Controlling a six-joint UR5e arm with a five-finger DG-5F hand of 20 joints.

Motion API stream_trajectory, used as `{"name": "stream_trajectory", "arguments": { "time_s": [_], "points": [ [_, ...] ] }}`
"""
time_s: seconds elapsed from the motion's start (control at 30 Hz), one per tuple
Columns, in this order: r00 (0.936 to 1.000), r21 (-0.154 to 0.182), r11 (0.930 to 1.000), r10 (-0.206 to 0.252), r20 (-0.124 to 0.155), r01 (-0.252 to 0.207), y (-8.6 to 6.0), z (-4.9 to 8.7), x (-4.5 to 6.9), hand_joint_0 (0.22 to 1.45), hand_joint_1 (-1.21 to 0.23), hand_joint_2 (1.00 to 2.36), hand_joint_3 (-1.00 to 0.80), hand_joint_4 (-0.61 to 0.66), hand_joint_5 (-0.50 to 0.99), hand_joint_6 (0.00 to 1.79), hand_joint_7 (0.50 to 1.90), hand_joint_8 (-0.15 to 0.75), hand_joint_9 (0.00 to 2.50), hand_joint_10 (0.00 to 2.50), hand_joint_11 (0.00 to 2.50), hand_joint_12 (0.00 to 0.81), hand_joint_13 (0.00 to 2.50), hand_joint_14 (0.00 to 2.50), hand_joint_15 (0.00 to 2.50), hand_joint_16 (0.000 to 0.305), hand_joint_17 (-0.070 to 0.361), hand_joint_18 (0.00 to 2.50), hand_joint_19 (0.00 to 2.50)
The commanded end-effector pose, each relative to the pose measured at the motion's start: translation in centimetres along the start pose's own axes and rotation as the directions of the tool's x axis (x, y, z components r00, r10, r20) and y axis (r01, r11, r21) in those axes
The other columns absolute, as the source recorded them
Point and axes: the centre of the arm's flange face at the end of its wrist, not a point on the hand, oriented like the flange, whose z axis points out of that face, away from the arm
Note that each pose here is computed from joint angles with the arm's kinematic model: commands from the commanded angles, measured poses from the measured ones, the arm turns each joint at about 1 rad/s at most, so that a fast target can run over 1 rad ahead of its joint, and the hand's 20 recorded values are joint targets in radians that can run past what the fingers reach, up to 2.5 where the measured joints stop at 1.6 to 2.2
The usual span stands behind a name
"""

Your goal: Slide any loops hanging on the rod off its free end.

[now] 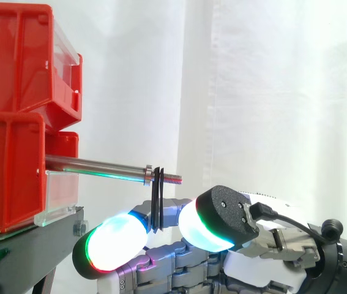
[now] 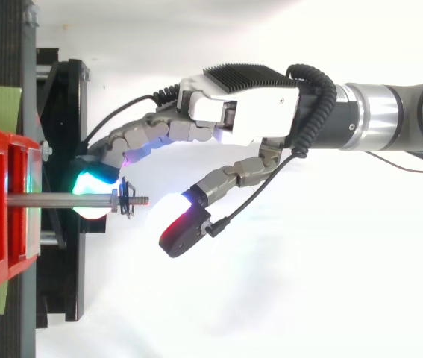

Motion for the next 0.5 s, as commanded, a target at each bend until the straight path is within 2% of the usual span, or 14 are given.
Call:
{"name": "stream_trajectory", "arguments": {
  "time_s": [0.0, 0.23, 0.47],
  "points": [
    [1.0, -0.003, 1.0, -0.001, 0.001, 0.001, 0.1, 0.21, -0.36, 0.61, -0.55, 1.01, -0.43, 0.23, -0.16, 0.5, 0.81, 0.249, 0.65, 0.0, 0.03, 0.314, 0.56, 0.0, 0.12, 0.042, 0.096, 0.63, 0.39],
    [1.0, -0.017, 0.9999, -0.002, 0.004, 0.002, 0.6, 0.94, -0.74, 0.6, -0.55, 1.0, -0.45, 0.23, -0.16, 0.5, 0.81, 0.248, 0.66, 0.0, 0.03, 0.314, 0.57, 0.0, 0.12, 0.043, 0.096, 0.63, 0.4],
    [1.0, -0.019, 0.9998, -0.003, 0.003, 0.004, 0.69, 1.03, -0.66, 0.6, -0.55, 1.0, -0.45, 0.23, -0.16, 0.5, 0.82, 0.253, 0.66, 0.0, 0.03, 0.316, 0.57, 0.0, 0.12, 0.043, 0.096, 0.63, 0.4]
  ]
}}
